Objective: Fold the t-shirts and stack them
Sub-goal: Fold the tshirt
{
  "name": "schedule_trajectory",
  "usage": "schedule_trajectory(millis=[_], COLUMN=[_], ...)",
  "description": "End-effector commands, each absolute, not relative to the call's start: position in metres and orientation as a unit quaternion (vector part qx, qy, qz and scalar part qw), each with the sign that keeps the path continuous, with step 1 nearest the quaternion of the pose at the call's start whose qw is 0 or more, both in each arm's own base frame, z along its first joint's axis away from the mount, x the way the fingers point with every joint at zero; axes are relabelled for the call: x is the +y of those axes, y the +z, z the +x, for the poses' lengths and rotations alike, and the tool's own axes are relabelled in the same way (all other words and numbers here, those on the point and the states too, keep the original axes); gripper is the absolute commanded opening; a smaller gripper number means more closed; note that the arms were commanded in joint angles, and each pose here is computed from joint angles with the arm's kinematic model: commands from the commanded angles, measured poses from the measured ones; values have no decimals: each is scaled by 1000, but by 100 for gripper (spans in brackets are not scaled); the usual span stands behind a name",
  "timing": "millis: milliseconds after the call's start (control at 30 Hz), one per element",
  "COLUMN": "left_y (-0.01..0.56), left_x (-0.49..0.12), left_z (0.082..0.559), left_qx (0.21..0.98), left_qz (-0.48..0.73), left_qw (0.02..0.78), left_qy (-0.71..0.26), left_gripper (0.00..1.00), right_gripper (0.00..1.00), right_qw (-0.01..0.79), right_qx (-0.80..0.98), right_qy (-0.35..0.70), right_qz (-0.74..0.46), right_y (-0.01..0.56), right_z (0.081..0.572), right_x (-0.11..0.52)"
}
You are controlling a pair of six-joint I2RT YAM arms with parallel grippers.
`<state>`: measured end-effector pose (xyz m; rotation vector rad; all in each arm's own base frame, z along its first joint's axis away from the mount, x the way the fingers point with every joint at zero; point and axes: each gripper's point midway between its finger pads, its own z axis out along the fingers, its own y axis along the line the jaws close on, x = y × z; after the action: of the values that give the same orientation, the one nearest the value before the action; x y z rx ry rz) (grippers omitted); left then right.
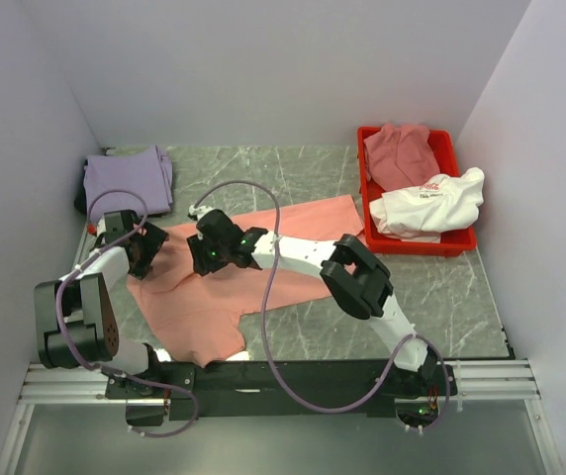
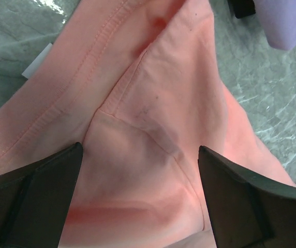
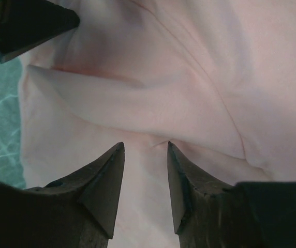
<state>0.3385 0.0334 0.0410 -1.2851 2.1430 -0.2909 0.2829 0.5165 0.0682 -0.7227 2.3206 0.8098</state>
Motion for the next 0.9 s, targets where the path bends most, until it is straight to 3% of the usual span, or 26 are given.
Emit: schedule_trajectory(millis=[0, 533, 867], left_y=[48, 39, 34], left_x=[33, 33, 34], left_z=[348, 346, 347], left_qx=[813, 820, 823], left_qz=[-471, -472, -472], left_qw=[318, 300, 293], left_qy=[-124, -120, -118], left_gripper=[99, 99, 99], right_gripper=[45, 42, 42], right_qw=[317, 298, 312], right_qx=[860, 880, 880], right_qy=[304, 250, 220], right_qz=[-261, -272, -283], right_y=[85, 43, 46], right_z=[293, 288, 281], right_x=[533, 535, 524])
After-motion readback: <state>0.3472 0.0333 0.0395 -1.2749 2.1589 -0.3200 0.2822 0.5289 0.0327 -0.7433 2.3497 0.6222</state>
